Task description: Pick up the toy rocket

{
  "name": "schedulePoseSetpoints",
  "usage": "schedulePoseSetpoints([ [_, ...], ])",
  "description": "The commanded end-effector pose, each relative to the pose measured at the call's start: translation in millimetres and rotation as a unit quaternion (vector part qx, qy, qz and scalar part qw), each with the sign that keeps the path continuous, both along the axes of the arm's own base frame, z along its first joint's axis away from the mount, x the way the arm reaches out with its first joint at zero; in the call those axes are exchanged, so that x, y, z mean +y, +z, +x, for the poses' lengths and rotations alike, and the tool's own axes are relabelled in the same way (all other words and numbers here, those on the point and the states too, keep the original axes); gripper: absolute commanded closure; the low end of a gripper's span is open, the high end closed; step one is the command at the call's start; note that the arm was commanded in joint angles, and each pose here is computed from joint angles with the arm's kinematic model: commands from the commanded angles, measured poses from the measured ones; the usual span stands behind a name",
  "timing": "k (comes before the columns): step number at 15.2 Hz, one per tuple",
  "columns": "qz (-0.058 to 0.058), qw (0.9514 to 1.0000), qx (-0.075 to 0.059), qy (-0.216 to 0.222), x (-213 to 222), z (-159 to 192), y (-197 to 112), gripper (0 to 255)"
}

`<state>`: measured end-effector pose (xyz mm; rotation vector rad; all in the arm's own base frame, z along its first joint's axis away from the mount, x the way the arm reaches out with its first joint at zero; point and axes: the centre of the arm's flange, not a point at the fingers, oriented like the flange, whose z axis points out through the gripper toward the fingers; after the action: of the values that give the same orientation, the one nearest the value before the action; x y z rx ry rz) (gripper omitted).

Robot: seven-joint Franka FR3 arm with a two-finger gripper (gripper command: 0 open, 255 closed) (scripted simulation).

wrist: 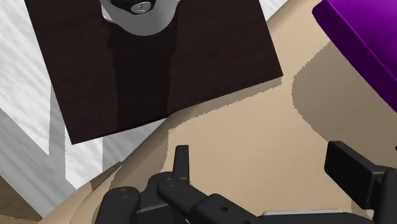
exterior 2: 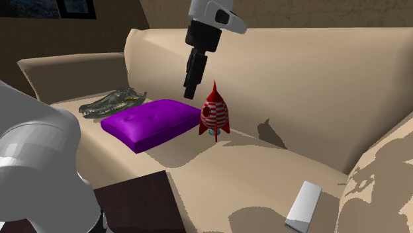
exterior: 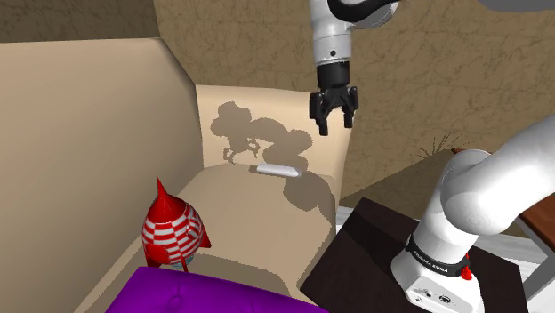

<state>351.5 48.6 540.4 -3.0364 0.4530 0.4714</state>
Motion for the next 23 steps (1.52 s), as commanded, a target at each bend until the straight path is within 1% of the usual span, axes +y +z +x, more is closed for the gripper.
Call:
schedulePoseSetpoints([
  [1, 0.017, 0.9993, 0.025, -0.024, 19, 13, -8, 0],
  [3, 0.032, 0.9972, 0.048, -0.047, 35, 29, -16, 0],
  [6, 0.056, 0.9918, 0.082, -0.081, 60, 54, -29, 0],
  [9, 0.079, 0.9834, 0.116, -0.114, 83, 79, -42, 0],
  [12, 0.103, 0.9722, 0.150, -0.148, 105, 105, -56, 0],
  [14, 0.118, 0.9631, 0.173, -0.170, 119, 123, -66, 0],
  [17, 0.141, 0.9471, 0.206, -0.202, 139, 150, -81, 0],
  [20, 0.163, 0.9283, 0.238, -0.234, 158, 177, -97, 0],
  [23, 0.185, 0.9069, 0.270, -0.265, 176, 204, -114, 0],
])
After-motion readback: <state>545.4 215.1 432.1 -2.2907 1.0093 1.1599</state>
